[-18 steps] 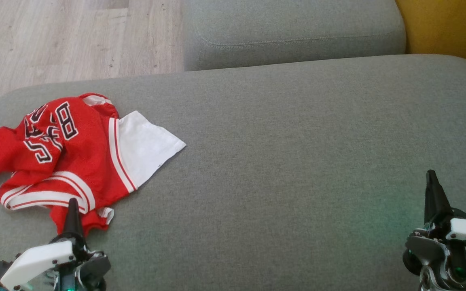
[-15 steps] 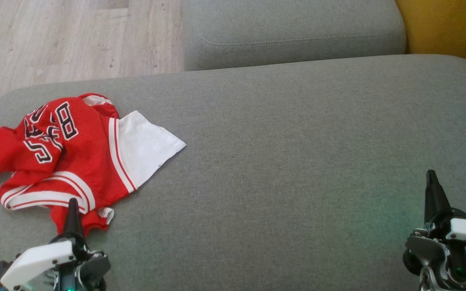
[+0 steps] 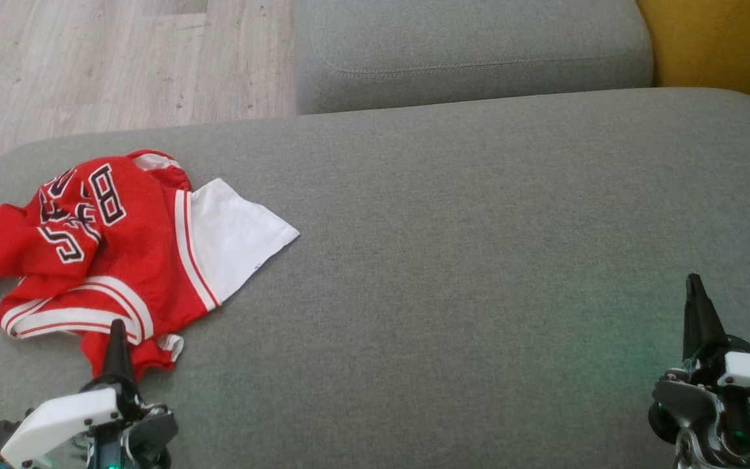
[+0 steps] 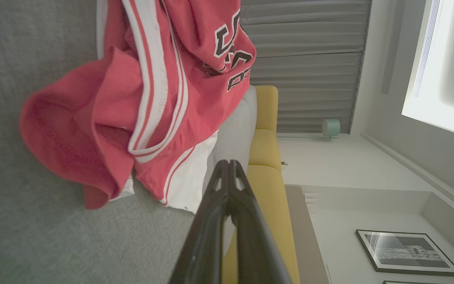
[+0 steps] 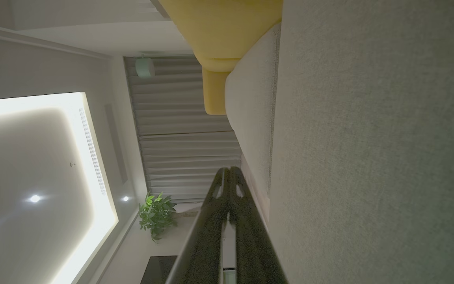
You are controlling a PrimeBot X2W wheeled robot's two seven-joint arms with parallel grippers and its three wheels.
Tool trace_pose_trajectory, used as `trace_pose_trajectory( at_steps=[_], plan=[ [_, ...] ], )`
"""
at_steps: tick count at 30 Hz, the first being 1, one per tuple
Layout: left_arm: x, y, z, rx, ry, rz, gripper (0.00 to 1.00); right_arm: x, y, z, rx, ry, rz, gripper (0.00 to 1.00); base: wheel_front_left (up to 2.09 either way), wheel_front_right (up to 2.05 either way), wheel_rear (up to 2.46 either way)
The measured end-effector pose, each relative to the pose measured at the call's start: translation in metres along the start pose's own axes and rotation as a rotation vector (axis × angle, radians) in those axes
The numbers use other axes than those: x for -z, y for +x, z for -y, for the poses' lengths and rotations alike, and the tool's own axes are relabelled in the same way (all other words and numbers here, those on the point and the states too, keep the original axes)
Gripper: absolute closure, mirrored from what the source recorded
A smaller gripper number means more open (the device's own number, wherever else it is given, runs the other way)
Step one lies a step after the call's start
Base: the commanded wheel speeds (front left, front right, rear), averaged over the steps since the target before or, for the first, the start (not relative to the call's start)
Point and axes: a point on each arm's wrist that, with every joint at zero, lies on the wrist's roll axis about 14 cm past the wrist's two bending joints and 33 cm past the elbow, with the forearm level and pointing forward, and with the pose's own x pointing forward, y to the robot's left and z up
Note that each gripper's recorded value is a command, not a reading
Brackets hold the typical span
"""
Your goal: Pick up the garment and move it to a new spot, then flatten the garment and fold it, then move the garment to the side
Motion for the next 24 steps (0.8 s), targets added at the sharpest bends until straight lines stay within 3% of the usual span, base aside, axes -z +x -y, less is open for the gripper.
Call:
trace_pose_trajectory(
  at_steps=[8, 9, 14, 24],
  plan=[
    [0.0, 0.0, 0.0, 0.0, 0.0, 0.0, 1.0, 0.0, 0.0, 0.0, 0.0, 0.0, 0.0, 1.0, 0.0, 0.0, 0.0],
    [0.0, 0.0, -0.002, -0.006, 0.0, 0.0, 0.0, 0.0, 0.0, 0.002, 0.005, 0.001, 0.0, 0.0, 0.0, 0.0, 0.0],
    [0.003, -0.014, -0.03, -0.089, -0.007, -0.001, 0.0, 0.0, -0.014, 0.031, 0.09, 0.006, 0.005, 0.0, 0.0, 0.0, 0.0],
    [0.01, -0.013, -0.03, -0.092, 0.056, -0.016, 0.0, 0.001, -0.013, 0.026, 0.081, -0.126, 0.004, 0.0, 0.0, 0.0, 0.0]
  ],
)
